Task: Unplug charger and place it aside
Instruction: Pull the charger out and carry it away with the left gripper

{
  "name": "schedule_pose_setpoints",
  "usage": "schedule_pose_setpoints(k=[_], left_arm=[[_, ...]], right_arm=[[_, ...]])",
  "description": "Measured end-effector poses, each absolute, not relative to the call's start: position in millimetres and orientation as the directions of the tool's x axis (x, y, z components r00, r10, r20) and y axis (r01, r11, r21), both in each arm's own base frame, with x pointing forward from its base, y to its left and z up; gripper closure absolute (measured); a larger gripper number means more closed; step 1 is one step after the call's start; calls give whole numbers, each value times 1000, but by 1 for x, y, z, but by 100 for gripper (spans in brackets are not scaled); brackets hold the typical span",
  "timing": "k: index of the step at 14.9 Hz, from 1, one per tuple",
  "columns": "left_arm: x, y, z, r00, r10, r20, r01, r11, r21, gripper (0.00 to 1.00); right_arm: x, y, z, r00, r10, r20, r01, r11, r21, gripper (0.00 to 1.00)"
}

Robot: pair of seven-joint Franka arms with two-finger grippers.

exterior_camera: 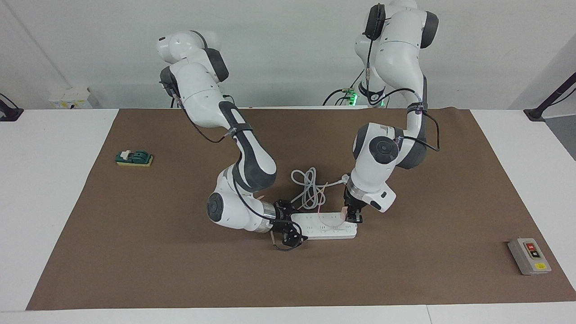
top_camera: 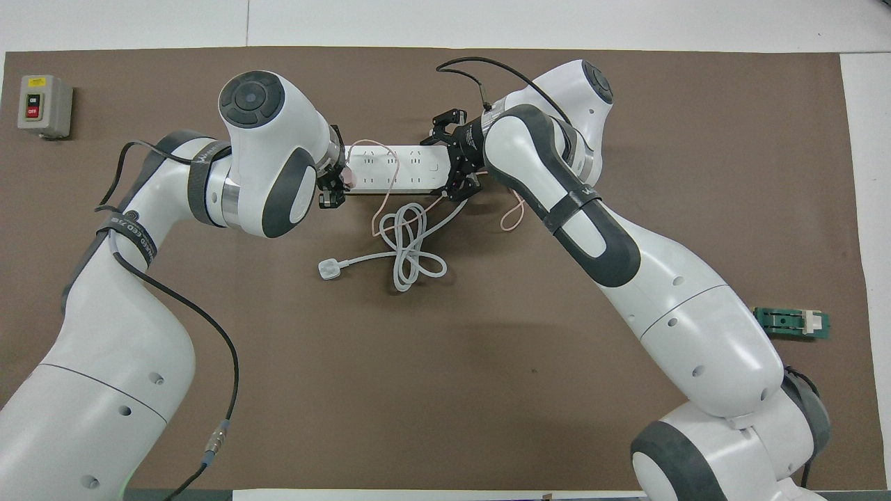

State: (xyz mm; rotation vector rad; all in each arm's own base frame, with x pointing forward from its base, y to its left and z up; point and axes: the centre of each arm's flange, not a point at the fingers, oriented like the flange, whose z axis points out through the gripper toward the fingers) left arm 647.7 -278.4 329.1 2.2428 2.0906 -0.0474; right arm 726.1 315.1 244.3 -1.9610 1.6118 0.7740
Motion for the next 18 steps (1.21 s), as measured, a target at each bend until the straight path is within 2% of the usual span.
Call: schedule_pose_setpoints(k=[10, 12, 15, 18], left_arm=[[650, -277, 340, 66, 995, -76, 998, -64, 24, 71], [660, -261, 370, 57, 996, -69, 998, -55, 37, 71], [670, -204, 430, 62, 996, -65, 996, -57, 65, 71], [663, -134, 475, 154, 987, -51, 988, -154, 22, 71]], right_arm=[[726, 316, 244, 147, -709, -690, -982, -188, -15, 2], [726, 316, 244, 147, -709, -690, -982, -189, -16, 2], [726, 316, 244, 147, -709, -690, -982, -189, -16, 2], [726, 316, 244, 147, -709, -690, -982, -189, -16, 2]])
